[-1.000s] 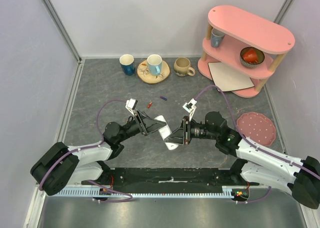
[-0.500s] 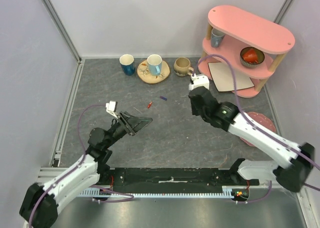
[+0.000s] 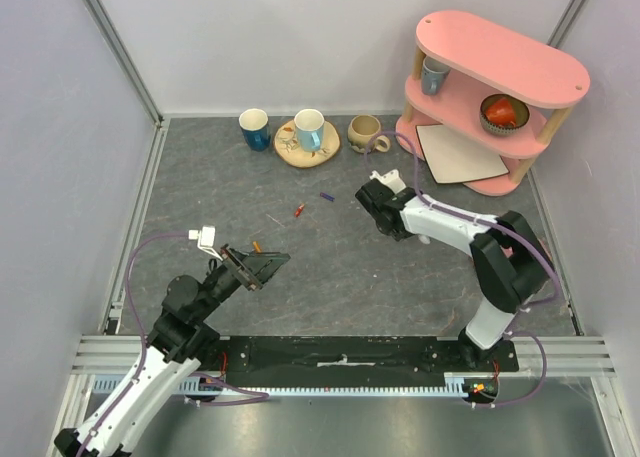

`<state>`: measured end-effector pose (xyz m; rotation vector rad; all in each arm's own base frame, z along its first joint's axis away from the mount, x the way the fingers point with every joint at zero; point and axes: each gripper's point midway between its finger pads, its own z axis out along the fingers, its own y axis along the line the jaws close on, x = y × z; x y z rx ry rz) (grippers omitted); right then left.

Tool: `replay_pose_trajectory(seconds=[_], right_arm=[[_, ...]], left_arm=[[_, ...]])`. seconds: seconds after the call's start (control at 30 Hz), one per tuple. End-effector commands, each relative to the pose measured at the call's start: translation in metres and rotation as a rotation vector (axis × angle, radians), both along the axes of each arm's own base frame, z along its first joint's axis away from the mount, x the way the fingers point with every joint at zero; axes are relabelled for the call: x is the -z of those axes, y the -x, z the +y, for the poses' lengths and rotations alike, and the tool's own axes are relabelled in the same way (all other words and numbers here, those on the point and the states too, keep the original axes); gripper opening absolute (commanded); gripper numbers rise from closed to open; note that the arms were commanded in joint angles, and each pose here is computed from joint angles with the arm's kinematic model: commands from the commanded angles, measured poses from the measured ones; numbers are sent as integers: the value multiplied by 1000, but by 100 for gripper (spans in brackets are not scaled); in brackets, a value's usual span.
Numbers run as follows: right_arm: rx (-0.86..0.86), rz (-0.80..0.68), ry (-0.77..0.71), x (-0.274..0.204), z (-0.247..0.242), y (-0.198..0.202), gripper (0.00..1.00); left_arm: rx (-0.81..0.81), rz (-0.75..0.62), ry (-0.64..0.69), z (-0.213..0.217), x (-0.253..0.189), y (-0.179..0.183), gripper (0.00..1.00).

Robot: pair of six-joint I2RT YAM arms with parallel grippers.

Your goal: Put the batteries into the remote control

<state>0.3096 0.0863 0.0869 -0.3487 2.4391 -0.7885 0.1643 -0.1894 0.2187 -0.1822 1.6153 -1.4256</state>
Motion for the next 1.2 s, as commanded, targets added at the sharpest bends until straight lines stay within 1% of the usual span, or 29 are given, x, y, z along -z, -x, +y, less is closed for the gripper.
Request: replay_pose_trajectory(seconds=[0.0,0.2,0.33,0.4,0.43,0.5,0.53,0.63,1.0,1.17], right_arm=[[2,22,15,23,6,-8,0],[12,91,24,53,2,-9,0],[8,126,-29,67,9,-9,0],[3,147,-48,73,11,-6,6],[-8,154,-64,75,15,-7,13],[-18,177,-98,80,20,-3,21],[-24,179,-108,80,22,-2,27],[-32,188,-147,81,26,2,34],[-40,211,-241,83,41,10,54],[-52,189,-306,73,55,8,55]], left_arm=[[-50,21,-95,10,15,-2,84],[-27,51,-77,8,22,3,83],[-17,58,-71,7,24,4,83],[-14,61,-75,6,25,4,83],[-9,65,-78,6,26,5,83],[-8,71,-82,5,27,5,83],[-6,79,-87,5,30,4,83],[-2,92,-86,4,33,4,83],[3,108,-85,2,40,3,83],[2,111,-86,2,41,3,83]])
